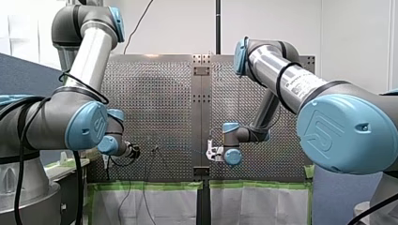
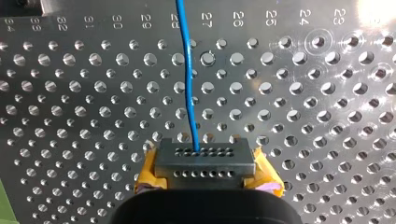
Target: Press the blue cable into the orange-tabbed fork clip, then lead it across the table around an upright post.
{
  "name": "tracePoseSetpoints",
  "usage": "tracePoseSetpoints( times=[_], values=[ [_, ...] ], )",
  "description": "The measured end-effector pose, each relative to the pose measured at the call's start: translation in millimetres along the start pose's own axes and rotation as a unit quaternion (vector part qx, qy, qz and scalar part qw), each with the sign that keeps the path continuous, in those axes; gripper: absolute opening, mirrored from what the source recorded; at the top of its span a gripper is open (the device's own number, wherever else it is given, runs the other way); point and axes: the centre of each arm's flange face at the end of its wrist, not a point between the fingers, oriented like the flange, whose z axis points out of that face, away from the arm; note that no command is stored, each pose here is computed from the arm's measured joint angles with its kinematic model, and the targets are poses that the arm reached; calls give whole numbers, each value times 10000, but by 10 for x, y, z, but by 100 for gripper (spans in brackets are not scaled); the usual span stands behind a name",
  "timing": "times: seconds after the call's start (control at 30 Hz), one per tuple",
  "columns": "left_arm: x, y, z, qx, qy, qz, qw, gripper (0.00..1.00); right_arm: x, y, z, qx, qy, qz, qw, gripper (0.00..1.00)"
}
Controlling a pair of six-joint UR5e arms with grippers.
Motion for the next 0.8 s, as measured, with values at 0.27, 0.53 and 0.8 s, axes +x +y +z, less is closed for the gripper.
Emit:
tracePoseSetpoints(
  times=[0.27,0.53,0.8],
  values=[
    [-44,-138,-245,8,-29,187,9998,100,-11,2,-3,1,-12,-2,10000,0],
    [-81,-276,-487,-95,-147,472,9987,100,-21,2,-4,1,-17,-2,10000,0],
    [-112,-430,-770,-125,-331,569,9978,100,-32,-1,-6,16,-24,-3,10000,0]
  ],
)
